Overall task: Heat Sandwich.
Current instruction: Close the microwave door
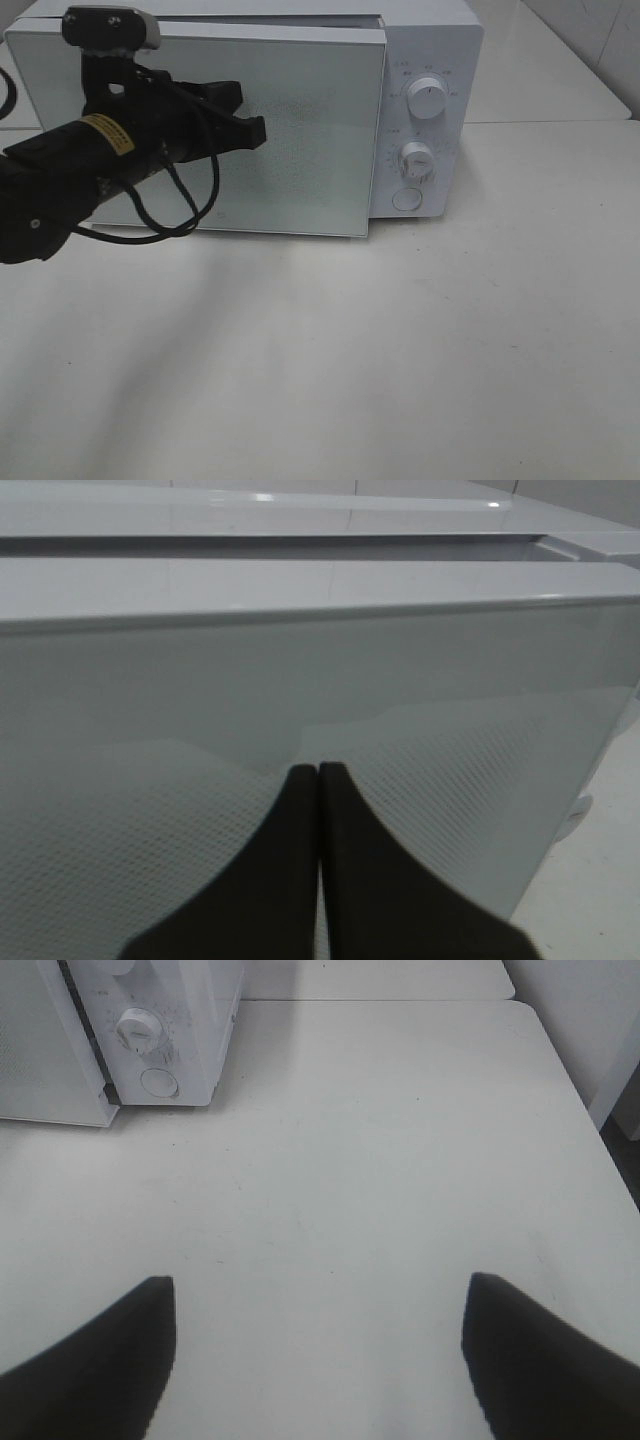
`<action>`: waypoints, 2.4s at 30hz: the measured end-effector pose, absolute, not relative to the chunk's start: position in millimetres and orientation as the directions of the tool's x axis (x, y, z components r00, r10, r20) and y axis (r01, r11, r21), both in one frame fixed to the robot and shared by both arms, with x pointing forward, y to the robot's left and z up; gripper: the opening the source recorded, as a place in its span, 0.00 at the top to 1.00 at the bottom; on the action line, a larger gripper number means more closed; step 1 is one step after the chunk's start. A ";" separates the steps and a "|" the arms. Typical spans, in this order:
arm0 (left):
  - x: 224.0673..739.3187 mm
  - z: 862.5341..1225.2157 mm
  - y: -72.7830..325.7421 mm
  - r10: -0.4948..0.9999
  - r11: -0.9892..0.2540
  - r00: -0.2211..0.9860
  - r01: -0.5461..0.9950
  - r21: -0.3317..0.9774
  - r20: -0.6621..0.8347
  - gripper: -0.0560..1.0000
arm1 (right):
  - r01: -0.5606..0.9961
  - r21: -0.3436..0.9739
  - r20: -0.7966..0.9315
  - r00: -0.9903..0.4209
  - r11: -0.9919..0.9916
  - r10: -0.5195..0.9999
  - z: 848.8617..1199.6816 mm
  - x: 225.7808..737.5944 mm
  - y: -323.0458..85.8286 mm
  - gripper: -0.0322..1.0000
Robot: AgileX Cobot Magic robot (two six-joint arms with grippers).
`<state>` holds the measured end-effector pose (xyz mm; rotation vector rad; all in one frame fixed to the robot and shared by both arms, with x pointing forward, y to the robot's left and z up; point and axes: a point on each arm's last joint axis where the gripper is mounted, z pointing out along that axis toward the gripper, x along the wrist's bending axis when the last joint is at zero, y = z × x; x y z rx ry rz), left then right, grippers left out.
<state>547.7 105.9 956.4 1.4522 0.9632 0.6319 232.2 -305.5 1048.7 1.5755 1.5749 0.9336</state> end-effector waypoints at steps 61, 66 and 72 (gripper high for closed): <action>579.8 948.7 39.9 0.818 -0.001 0.549 0.298 0.955 -0.171 0.95 | 0.487 0.874 0.008 -0.004 -0.005 1.000 1048.7 232.2 -305.5 0.23; 566.9 952.1 55.3 0.828 0.003 0.532 0.313 0.950 -0.177 0.95 | 0.487 0.874 0.008 -0.004 -0.005 1.000 1048.7 232.2 -305.5 0.23; 548.2 951.3 69.6 0.832 -0.016 0.527 0.338 0.941 -0.175 0.95 | 0.487 0.874 0.008 -0.004 -0.005 1.000 1048.7 232.2 -305.5 0.23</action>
